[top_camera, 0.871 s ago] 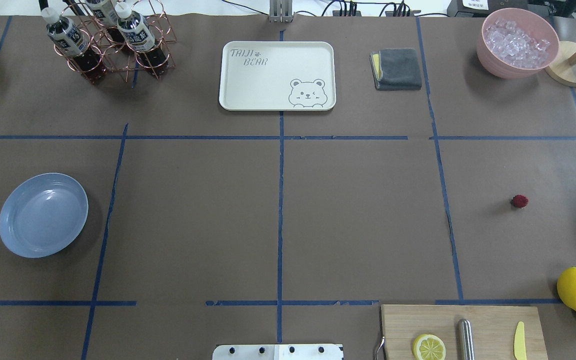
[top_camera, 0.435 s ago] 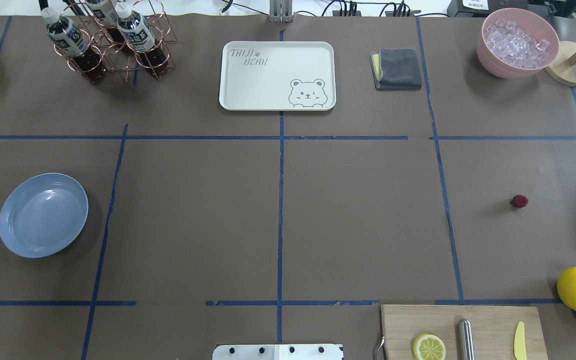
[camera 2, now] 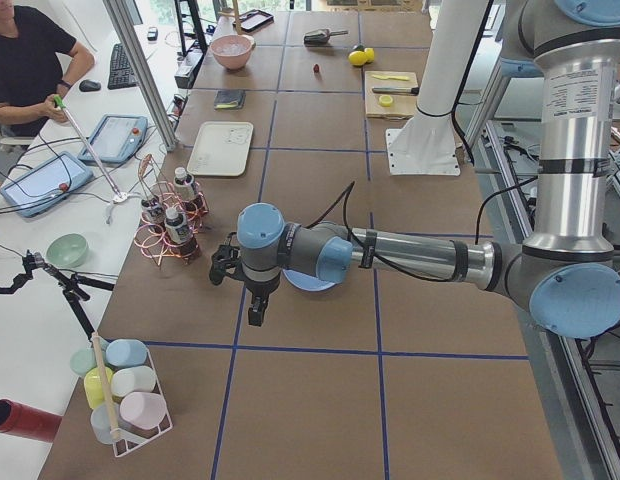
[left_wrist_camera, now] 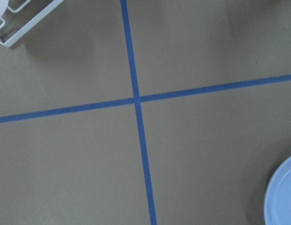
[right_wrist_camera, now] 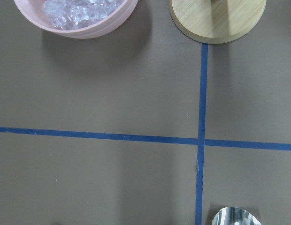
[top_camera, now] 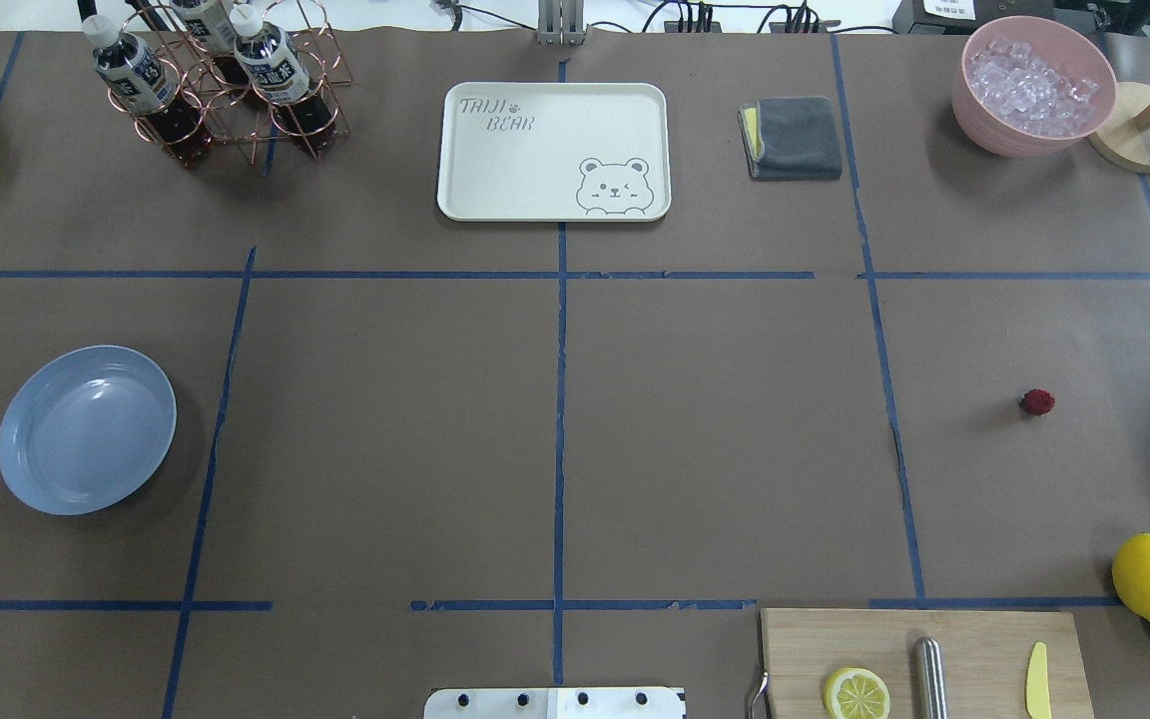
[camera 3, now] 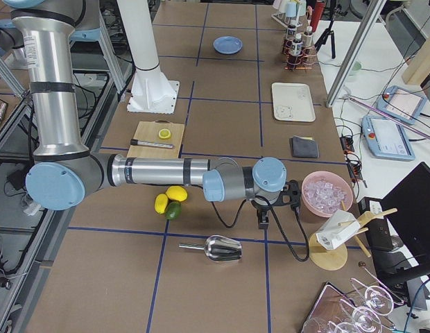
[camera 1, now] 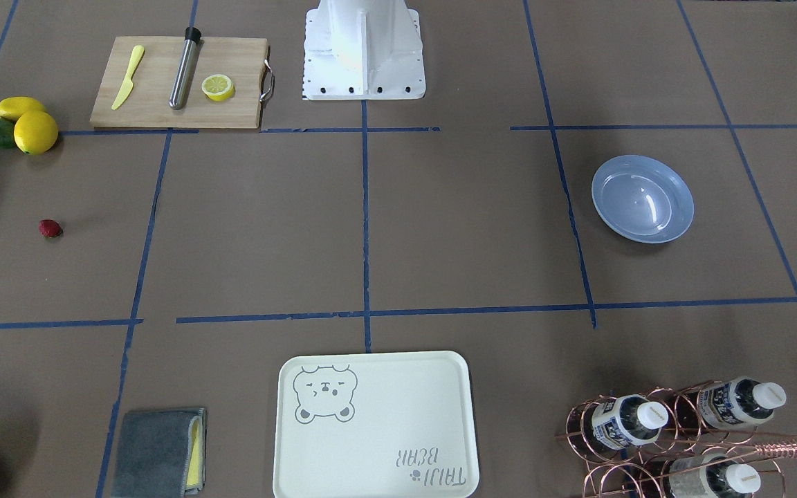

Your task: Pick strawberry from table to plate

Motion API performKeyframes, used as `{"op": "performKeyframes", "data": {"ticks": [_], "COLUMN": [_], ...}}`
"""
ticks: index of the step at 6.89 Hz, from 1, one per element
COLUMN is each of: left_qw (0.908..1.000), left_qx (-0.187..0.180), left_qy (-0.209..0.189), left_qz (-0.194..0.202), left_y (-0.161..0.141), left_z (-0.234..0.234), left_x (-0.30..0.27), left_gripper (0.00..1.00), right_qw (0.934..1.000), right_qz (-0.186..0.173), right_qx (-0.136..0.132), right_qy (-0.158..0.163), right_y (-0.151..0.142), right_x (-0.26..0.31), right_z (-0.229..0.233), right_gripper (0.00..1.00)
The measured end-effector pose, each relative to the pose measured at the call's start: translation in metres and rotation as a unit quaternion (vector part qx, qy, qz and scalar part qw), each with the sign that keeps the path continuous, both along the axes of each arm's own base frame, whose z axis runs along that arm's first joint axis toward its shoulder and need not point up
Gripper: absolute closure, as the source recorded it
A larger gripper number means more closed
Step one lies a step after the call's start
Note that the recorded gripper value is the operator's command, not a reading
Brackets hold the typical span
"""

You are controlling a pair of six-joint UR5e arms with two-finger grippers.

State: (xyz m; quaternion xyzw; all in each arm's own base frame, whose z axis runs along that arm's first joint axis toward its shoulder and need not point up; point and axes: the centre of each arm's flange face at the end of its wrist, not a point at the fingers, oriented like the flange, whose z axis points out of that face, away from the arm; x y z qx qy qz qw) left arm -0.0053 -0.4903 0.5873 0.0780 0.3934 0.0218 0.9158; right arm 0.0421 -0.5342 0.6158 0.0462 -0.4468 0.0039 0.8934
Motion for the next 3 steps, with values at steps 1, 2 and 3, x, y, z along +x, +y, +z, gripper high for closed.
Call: {"op": "performKeyframes", "data": {"ticks": [1, 2, 3], "left_qw": [0.9998, 0.9991, 0.9976], "left_qx": [-0.011, -0.021, -0.032], "left_qy": [0.013, 0.028, 0.05], "left_qz": [-0.012, -0.023, -0.036], "left_y": [0.004, 0.016, 0.039], "left_z": [-0.003, 0.0, 0.006], "left_x": [0.025, 0.05, 0.076], "left_gripper": [0.0, 0.0, 0.0], "right_qw": [1.0, 0.9999, 0.9999], "right_qz": [-0.004, -0.004, -0.002], "right_qx": [0.005, 0.014, 0.012], "right_qy": [0.0, -0.002, -0.004], "right_y": [-0.009, -0.021, -0.025], "right_x": [-0.008, -0.012, -0.015], "right_z": [-0.01, -0.025, -0.03], "right_gripper": [0.0, 0.0, 0.0]}}
